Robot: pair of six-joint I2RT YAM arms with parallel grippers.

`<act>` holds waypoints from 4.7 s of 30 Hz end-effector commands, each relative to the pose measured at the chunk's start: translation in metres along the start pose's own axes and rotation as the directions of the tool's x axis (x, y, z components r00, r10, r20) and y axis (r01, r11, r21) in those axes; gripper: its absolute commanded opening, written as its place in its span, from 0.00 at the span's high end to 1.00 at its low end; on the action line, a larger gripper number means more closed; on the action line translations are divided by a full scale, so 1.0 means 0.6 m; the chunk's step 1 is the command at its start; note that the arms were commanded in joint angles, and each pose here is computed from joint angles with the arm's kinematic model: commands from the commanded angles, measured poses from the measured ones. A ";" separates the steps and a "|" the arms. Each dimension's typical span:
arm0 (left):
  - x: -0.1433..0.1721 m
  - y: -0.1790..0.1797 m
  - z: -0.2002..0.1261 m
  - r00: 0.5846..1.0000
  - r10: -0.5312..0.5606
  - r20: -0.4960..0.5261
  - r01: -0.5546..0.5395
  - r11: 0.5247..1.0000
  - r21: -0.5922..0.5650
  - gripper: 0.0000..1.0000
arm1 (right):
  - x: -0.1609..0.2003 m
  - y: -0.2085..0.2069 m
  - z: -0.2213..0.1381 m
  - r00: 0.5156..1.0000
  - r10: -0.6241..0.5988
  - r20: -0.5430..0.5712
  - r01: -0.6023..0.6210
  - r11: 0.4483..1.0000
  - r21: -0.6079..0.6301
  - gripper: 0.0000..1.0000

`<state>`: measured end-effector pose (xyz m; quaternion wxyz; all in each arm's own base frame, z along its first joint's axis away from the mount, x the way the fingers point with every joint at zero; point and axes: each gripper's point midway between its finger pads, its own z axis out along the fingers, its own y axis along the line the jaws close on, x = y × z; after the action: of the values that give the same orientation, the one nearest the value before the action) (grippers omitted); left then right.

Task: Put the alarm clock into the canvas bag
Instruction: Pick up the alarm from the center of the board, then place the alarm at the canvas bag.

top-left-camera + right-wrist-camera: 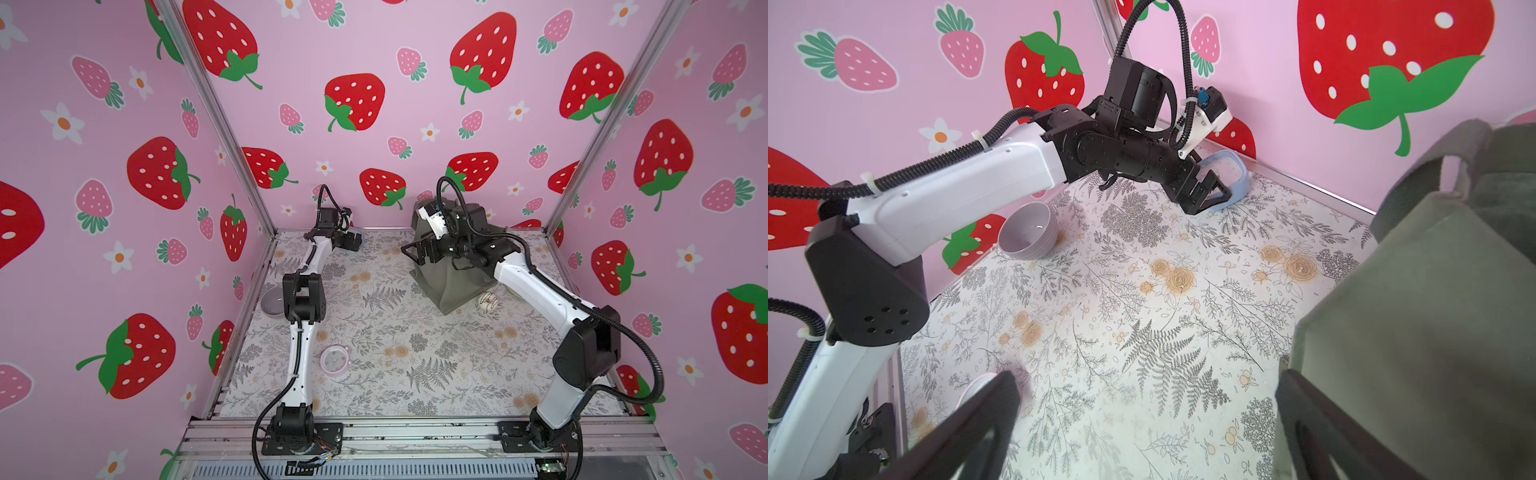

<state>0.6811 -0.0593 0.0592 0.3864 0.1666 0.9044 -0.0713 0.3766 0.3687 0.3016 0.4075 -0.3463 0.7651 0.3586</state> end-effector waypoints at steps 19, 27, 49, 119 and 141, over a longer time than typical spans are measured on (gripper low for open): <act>0.003 -0.017 0.001 0.997 0.052 -0.048 -0.052 0.999 -0.007 0.01 | -0.037 0.025 -0.022 0.999 -0.017 0.041 0.018 0.999 -0.031 0.00; 0.016 -0.021 0.001 0.995 0.051 -0.081 -0.051 0.999 -0.001 0.00 | -0.046 0.028 -0.025 0.998 -0.020 0.054 0.021 0.999 -0.031 0.00; -0.059 -0.072 -0.081 0.994 0.055 0.099 -0.065 0.993 0.102 0.24 | -0.038 0.021 -0.036 0.999 -0.019 0.049 0.019 1.000 -0.003 0.00; -0.103 -0.560 -0.633 0.525 0.464 0.714 -0.746 0.655 0.123 0.33 | 0.004 0.072 -0.150 0.860 0.509 0.026 -0.436 0.761 -0.481 0.56; -0.123 -0.477 -0.602 0.738 0.196 0.645 -0.436 0.869 0.234 0.01 | -0.162 -0.033 -0.290 0.883 0.135 0.449 -0.173 0.984 0.044 0.69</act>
<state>0.3823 -0.2587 0.3525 0.6113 0.3974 0.6542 -0.2011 0.3637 0.2609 0.4152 0.4618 -0.1701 0.7037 0.5124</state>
